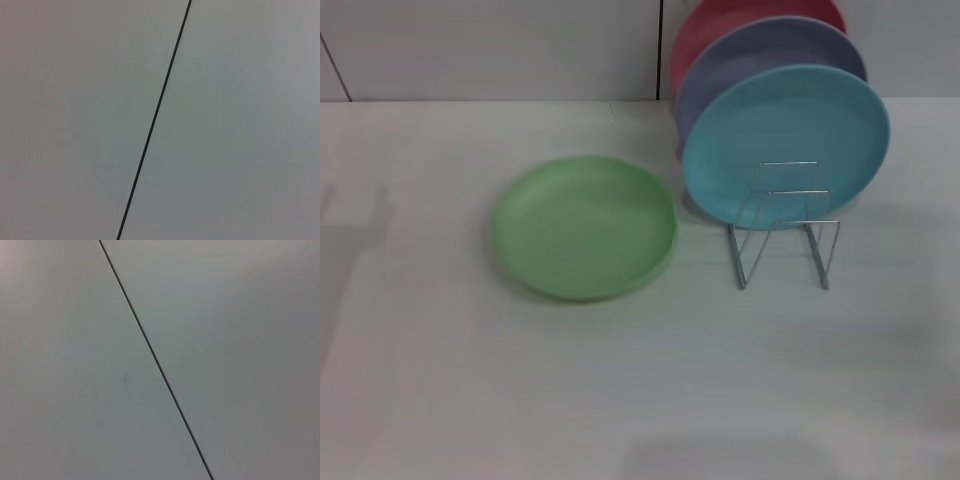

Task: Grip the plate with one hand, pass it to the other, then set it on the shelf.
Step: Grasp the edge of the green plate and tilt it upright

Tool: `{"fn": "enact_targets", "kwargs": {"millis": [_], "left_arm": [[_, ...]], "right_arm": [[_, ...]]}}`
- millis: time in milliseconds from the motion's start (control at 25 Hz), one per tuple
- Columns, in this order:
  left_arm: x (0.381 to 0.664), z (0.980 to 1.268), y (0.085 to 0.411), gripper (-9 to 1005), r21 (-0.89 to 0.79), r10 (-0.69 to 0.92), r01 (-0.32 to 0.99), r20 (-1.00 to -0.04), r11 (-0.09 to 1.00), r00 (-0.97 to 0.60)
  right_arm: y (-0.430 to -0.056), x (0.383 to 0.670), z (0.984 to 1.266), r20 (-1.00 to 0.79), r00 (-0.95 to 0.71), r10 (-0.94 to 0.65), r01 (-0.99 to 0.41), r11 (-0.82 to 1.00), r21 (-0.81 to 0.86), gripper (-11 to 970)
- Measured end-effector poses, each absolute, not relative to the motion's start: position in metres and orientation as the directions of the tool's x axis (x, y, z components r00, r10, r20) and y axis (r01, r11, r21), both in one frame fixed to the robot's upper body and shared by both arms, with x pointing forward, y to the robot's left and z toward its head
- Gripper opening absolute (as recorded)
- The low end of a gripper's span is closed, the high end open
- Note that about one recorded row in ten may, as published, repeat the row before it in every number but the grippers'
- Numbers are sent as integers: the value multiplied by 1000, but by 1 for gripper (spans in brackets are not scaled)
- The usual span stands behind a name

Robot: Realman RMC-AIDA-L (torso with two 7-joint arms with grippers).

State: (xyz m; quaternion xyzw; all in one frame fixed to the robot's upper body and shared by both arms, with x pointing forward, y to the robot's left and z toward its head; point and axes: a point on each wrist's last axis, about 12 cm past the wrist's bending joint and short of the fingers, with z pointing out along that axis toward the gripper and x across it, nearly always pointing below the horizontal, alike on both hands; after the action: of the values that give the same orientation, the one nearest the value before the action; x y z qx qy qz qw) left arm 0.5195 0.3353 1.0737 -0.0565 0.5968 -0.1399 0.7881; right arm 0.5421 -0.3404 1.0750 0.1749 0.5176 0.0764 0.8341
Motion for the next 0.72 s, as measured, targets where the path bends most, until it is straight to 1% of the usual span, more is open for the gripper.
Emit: {"fn": "enact_targets", "kwargs": {"millis": [200, 280, 320, 400, 440, 480, 520, 640, 680, 720], "left_arm": [[526, 1079, 333, 738, -229, -255, 149, -947, 962, 195], [534, 1085, 332, 738, -231, -249, 137, -961, 963, 123], [534, 1085, 332, 738, -231, -249, 137, -961, 963, 123], [542, 1094, 330, 738, -227, -232, 122, -972, 966, 30], [542, 1094, 330, 738, -227, -232, 122, -972, 966, 30], [546, 1103, 328, 738, -226, -225, 112, -974, 968, -24], [546, 1103, 328, 738, -226, -225, 112, -974, 968, -24], [548, 1117, 327, 738, -225, -219, 104, -973, 969, -70], [547, 1129, 323, 738, -229, -220, 104, -971, 968, -91], [547, 1129, 323, 738, -229, -220, 104, -971, 968, -91]], "right_arm": [[-340, 542, 1075, -837, 451, 308, 53, 928, 370, 492], [-340, 542, 1075, -838, 450, 308, 51, 928, 369, 492], [-340, 542, 1075, -838, 450, 308, 51, 928, 369, 492], [-340, 542, 1074, -841, 448, 303, 54, 930, 364, 491], [-340, 542, 1074, -841, 448, 303, 54, 930, 364, 491], [-341, 541, 1074, -843, 447, 298, 57, 931, 359, 492], [-341, 541, 1074, -843, 447, 298, 57, 931, 359, 492], [-340, 541, 1074, -845, 446, 294, 57, 933, 355, 492], [-340, 541, 1074, -845, 446, 294, 57, 933, 354, 492], [-340, 541, 1074, -846, 446, 294, 57, 933, 355, 492]]}}
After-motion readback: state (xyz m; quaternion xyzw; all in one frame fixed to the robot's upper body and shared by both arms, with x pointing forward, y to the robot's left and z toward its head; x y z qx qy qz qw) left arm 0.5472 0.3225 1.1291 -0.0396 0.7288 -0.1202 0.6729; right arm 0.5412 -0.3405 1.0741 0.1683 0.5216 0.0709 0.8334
